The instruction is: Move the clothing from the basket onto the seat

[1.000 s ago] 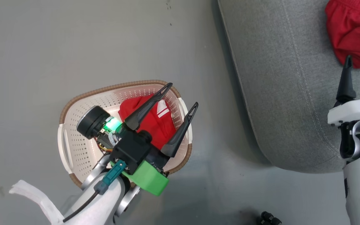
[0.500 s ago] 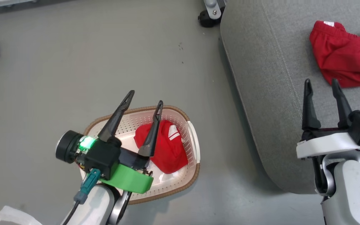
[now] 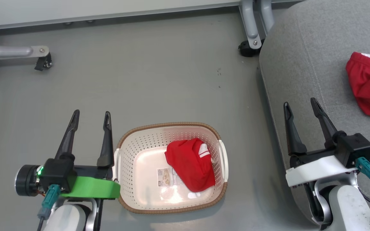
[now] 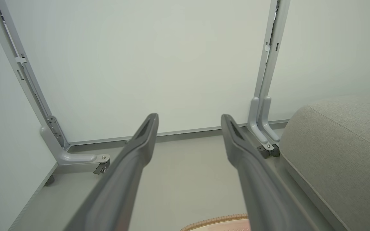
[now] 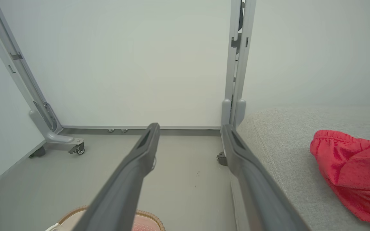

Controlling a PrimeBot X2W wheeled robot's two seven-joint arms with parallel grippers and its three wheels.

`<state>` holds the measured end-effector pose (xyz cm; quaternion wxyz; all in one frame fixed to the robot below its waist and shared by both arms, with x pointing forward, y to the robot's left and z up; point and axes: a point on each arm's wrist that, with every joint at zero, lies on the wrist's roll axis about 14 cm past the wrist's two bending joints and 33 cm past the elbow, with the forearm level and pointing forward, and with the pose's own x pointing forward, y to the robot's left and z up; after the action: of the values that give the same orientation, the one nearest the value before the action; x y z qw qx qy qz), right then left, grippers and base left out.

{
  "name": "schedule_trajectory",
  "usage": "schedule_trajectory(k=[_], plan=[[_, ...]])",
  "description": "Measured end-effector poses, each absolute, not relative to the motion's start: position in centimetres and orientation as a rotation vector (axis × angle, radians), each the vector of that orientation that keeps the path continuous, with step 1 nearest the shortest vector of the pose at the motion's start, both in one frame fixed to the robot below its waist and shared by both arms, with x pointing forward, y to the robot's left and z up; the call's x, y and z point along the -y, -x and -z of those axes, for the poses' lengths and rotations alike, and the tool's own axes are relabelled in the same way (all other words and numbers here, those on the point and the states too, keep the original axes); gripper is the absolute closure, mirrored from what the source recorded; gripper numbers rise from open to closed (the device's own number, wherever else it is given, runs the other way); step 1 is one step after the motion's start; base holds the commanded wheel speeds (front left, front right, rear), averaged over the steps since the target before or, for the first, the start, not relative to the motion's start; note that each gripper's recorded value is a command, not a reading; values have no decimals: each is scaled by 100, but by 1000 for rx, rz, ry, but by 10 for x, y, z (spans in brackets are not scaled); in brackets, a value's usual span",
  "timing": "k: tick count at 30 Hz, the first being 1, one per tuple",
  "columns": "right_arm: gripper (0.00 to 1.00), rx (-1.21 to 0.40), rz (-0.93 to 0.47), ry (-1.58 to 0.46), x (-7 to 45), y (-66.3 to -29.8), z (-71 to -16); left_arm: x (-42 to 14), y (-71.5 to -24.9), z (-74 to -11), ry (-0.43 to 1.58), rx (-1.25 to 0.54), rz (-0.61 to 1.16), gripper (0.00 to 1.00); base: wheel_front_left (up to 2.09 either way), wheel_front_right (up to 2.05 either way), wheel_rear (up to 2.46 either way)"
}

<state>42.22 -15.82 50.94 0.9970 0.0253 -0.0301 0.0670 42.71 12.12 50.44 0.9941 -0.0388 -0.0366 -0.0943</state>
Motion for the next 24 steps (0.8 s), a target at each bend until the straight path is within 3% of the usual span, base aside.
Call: schedule_trajectory(k=[8,24], plan=[[0,51,-177,-57,143,-408,-517,-163,-404,-509,73,76,57,0,0,0,0],[0,7,-169,-81,145,-368,-515,-165,-366,-496,77,32,75,0,0,0,0]])
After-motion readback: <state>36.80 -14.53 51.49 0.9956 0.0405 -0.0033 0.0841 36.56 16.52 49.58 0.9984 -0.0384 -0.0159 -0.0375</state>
